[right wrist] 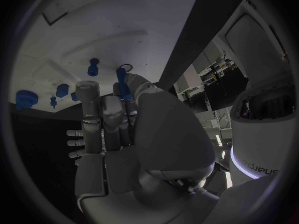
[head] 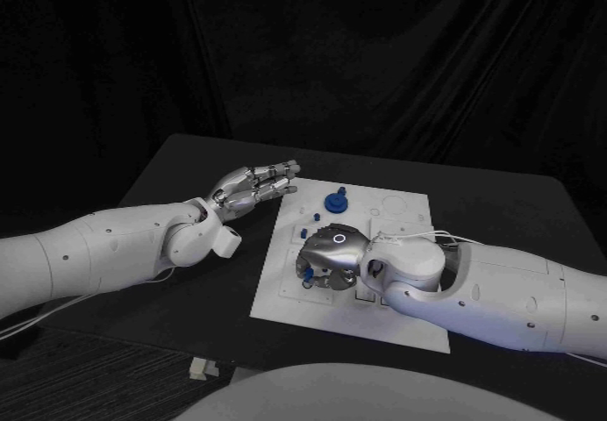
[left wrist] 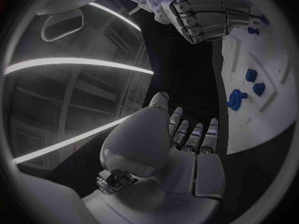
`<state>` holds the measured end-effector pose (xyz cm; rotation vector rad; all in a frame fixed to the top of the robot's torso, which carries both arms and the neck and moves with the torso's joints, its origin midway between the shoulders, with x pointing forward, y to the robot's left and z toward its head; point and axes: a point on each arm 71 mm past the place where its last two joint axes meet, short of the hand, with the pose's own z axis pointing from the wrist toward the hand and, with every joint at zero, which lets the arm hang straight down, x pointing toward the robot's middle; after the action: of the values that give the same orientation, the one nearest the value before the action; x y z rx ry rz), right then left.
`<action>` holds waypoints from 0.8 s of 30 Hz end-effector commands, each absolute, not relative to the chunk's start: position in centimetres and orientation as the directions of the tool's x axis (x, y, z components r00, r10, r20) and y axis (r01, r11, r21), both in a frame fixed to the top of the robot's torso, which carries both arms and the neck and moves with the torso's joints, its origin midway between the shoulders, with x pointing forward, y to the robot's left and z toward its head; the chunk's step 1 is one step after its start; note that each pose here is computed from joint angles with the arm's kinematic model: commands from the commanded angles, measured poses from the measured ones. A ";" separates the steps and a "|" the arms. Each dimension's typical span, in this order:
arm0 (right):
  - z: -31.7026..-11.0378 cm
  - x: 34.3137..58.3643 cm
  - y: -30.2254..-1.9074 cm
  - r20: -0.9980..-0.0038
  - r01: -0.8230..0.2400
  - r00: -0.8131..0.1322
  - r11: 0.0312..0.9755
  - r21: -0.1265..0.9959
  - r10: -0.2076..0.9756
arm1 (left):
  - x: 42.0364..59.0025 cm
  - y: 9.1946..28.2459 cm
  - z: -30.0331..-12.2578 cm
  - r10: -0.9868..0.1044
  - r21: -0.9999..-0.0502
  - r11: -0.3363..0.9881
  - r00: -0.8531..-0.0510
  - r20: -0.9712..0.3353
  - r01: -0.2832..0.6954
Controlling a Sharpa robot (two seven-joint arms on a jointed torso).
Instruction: Assemble the parts on the task board
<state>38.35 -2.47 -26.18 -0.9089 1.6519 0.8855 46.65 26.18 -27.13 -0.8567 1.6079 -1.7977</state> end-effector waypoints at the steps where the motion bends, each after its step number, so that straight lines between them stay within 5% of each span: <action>1: -26.5 38.1 -2.5 -0.965 -0.889 -0.208 0.442 0.119 -0.159 | 46.6 26.1 -26.5 -0.764 -0.981 -0.185 -0.637 0.102 0.065; 24: -27.2 37.4 -2.5 -0.960 -0.885 -0.230 0.444 0.137 -0.162 | 46.6 26.1 -26.9 -0.762 -0.982 -0.180 -0.639 0.107 0.050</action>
<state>37.58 -2.48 -26.92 -0.9051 1.6678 0.9022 46.71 26.21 -27.47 -0.8613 1.6142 -1.7986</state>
